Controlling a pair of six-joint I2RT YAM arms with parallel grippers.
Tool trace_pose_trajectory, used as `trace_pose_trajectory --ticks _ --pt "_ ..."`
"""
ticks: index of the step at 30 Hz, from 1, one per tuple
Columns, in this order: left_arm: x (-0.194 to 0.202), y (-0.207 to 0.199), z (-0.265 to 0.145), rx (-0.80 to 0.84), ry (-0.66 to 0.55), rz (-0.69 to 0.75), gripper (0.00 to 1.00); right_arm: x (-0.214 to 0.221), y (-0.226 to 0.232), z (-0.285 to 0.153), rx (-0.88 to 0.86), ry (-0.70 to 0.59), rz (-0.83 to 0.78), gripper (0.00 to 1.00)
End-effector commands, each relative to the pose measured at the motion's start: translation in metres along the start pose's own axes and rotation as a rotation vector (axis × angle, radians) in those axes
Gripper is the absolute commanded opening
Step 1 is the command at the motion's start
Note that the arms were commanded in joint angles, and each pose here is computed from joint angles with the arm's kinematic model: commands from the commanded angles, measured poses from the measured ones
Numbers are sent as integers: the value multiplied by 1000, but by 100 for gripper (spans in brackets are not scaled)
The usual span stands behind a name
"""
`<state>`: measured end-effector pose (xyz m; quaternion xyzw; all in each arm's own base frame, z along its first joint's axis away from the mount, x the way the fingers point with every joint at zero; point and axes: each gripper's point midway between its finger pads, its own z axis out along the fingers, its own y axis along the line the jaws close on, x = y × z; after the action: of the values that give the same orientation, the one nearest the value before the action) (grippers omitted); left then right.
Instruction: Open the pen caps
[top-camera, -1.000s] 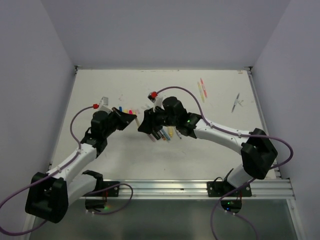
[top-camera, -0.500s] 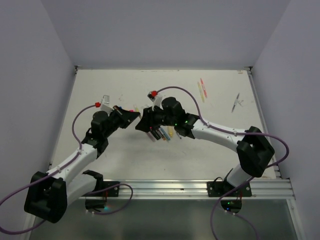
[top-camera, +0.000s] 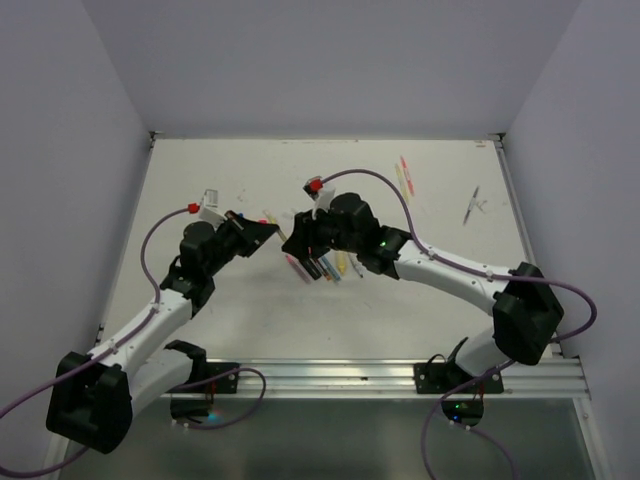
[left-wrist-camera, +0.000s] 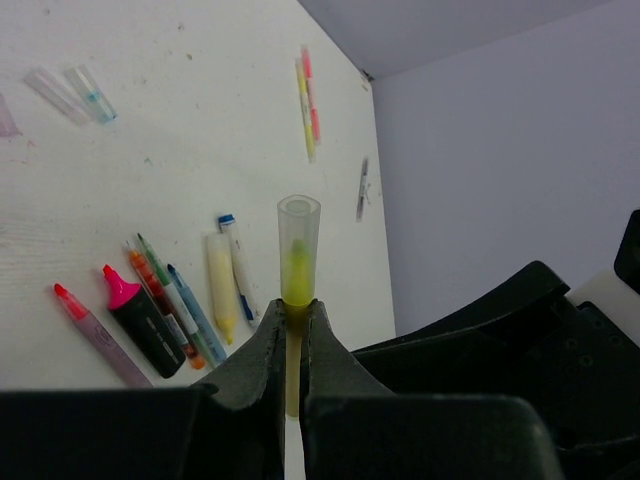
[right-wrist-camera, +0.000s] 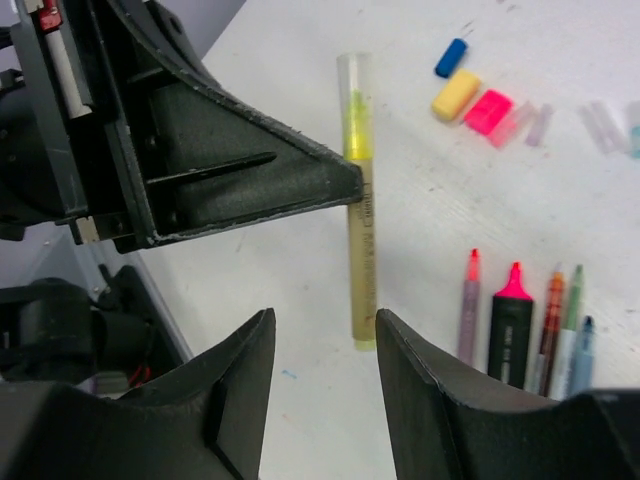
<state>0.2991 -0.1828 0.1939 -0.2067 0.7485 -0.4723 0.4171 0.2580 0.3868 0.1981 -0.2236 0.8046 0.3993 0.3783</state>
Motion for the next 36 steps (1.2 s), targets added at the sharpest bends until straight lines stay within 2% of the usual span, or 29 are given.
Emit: trace_pose_trajectory --ticks 1,4,6,9,13,19,21,24,26,27,29,30,36 --pt "-10 -17 -2 26 -19 45 0 -25 -16 -14 101 -53 -88 48" --pt "-12 -22 -2 36 -23 52 0 -27 -17 -15 101 -55 -83 50" --pt "-13 -26 -3 46 -23 56 0 -24 -18 -9 100 -33 -67 59" --pt "-13 -29 -3 61 -21 56 0 -13 -21 2 91 21 -24 62" --pt "-9 -31 -3 84 -4 39 0 -8 -19 7 60 8 26 99" --pt "-5 -33 -2 109 13 24 0 -2 -11 15 -13 23 64 99" --pt "-5 -35 -2 119 16 26 0 0 0 15 -108 9 100 99" --pt "-2 -33 -2 118 23 28 0 -6 -3 14 -144 -32 145 99" --pt "-2 -35 -2 130 24 27 0 -4 -9 18 -147 -17 151 88" --pt "1 -33 -2 134 35 23 0 -4 -12 19 -150 -12 154 69" --pt "3 -35 -2 150 39 13 0 0 -13 20 -164 -20 159 49" --pt "3 -34 -2 152 40 12 0 -1 -13 20 -170 -33 159 43" --pt "10 -30 0 170 61 0 0 -5 -11 21 -184 -47 138 45"
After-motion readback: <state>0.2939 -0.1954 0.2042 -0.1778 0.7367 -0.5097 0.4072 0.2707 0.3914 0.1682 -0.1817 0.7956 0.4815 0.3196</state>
